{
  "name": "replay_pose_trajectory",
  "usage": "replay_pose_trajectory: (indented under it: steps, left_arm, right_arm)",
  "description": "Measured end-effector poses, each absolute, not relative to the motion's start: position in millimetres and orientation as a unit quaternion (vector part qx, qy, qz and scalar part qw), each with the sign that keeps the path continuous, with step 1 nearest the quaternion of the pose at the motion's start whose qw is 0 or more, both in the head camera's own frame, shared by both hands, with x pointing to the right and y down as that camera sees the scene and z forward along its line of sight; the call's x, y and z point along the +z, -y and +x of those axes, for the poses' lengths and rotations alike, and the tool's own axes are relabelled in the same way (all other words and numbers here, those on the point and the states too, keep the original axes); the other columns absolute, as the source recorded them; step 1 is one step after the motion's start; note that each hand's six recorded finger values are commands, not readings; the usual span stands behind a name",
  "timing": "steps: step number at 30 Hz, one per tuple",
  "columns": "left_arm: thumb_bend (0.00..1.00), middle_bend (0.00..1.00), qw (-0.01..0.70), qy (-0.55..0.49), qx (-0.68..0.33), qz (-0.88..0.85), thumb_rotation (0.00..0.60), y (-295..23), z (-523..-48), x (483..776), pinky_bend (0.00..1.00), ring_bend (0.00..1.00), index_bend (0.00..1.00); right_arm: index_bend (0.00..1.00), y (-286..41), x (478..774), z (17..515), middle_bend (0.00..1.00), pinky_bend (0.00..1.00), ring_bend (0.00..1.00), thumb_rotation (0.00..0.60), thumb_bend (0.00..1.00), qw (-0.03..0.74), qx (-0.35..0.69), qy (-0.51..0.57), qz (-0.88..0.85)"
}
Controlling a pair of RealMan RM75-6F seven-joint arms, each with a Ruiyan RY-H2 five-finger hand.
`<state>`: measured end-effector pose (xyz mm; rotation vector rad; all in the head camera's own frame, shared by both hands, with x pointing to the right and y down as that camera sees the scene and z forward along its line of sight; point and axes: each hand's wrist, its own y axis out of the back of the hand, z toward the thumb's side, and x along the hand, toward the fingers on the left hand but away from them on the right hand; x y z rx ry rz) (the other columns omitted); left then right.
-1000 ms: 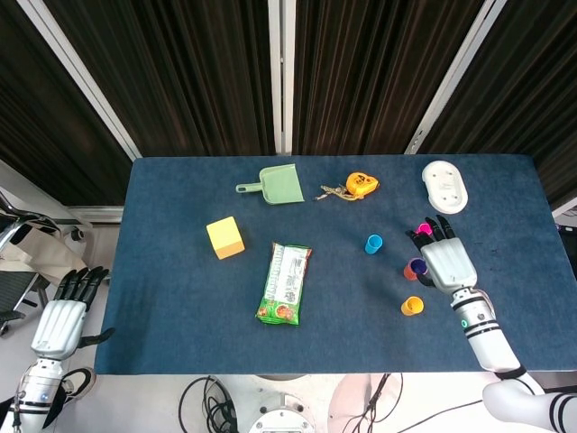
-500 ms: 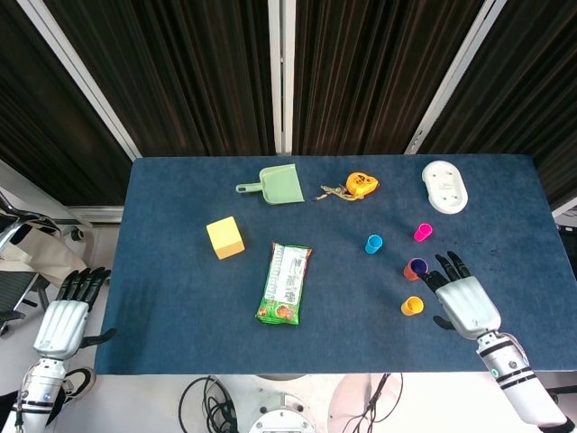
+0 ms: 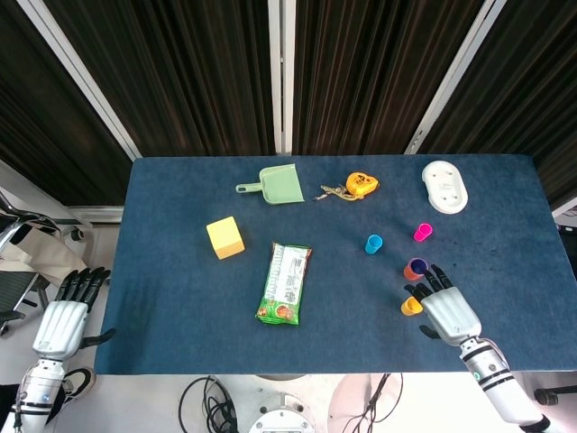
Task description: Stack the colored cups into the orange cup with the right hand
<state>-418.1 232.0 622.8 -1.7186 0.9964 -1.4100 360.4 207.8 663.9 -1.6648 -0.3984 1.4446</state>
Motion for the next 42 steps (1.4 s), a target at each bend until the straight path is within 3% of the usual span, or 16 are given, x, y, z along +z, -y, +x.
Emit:
replay_pose_trajectory:
  steps: [17, 29, 35, 42]
  left_arm:
    - [0.08, 0.05, 0.343, -0.381, -0.543, -0.665, 0.6, -232.3, -418.7, 624.2, 0.0, 0.0, 0.08]
    - [0.08, 0.05, 0.342, -0.382, -0.543, -0.665, 0.6, -233.2, -420.2, 623.4, 0.0, 0.0, 0.08]
    - [0.08, 0.05, 0.342, -0.384, -0.544, -0.664, 0.6, -233.5, -421.6, 622.8, 0.0, 0.0, 0.08]
    - [0.08, 0.05, 0.342, -0.385, -0.543, -0.663, 0.6, -233.2, -421.4, 622.9, 0.0, 0.0, 0.08]
  right_arm:
    - [0.34, -206.8, 683.9, 354.0, 0.37, 0.0, 0.07, 0.6, 0.19, 0.441, 0.588, 0.172, -0.656]
    - [0.46, -210.5, 693.4, 349.8, 0.48, 0.0, 0.13, 0.6, 0.25, 0.437, 0.59, 0.172, -0.657]
    - [0.49, -204.3, 685.2, 348.5, 0.51, 0.0, 0.15, 0.6, 0.26, 0.44, 0.582, 0.195, -0.655]
    - [0.5, -178.1, 650.5, 347.1, 0.51, 0.0, 0.15, 0.6, 0.26, 0.455, 0.555, 0.26, -0.646]
